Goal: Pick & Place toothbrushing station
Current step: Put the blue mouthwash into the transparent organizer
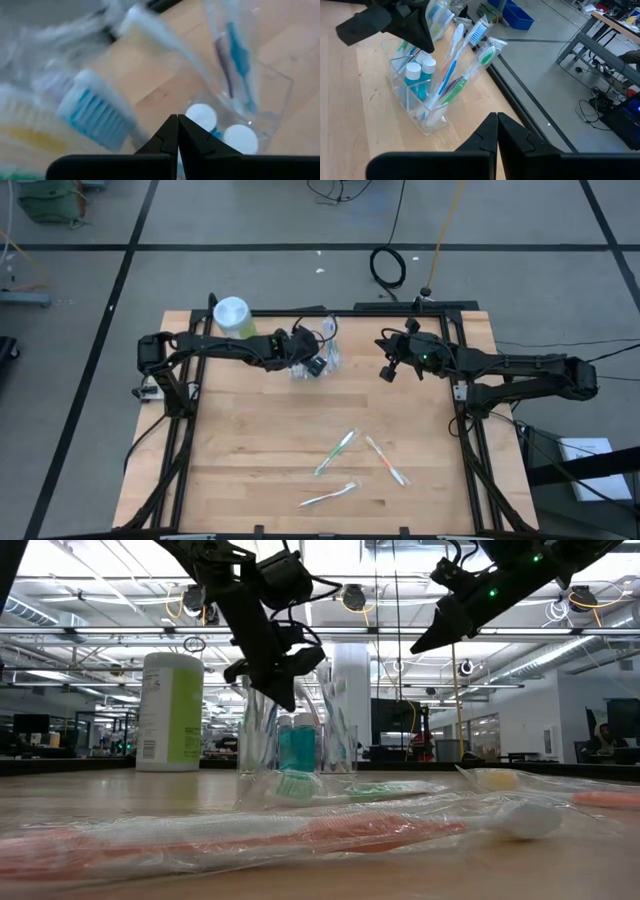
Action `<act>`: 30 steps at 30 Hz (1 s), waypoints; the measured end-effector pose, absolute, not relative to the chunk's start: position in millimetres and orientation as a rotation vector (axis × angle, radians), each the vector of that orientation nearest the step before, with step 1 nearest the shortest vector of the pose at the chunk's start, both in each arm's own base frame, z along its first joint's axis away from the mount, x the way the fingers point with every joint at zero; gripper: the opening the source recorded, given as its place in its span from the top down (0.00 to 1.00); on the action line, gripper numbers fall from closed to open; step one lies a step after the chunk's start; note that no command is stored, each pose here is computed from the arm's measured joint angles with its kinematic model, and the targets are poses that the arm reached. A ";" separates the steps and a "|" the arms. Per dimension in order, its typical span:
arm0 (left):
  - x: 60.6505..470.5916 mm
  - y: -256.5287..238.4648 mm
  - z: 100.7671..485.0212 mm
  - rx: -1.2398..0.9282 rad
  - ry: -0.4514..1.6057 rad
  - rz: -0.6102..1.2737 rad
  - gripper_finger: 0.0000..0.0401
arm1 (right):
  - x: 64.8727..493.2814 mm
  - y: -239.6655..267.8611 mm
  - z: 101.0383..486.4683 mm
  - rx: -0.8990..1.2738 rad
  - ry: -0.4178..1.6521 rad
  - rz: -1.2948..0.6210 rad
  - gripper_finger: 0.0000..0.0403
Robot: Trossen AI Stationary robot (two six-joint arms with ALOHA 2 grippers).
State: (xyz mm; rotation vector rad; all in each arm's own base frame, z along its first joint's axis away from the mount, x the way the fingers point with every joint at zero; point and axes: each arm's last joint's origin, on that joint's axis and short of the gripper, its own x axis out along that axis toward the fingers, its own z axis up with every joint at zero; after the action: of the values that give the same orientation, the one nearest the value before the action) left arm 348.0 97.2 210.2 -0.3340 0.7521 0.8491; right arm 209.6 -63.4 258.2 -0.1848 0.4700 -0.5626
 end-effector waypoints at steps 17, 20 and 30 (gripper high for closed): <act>344.4 97.7 204.9 -0.534 0.715 0.951 0.98 | 209.6 -63.4 258.3 -0.184 0.470 -0.563 1.00; 343.2 97.6 204.1 -0.537 0.728 0.959 0.99 | 209.6 -63.4 258.3 -0.185 0.470 -0.562 1.00; 346.6 88.4 204.5 -0.504 0.748 0.898 0.98 | 209.6 -63.4 258.3 -0.185 0.469 -0.562 1.00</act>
State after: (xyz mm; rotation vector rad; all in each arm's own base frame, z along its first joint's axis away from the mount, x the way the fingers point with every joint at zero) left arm 346.6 88.4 204.5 -0.5040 0.7482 0.8978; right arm 209.6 -63.4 258.3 -0.1851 0.4694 -0.5622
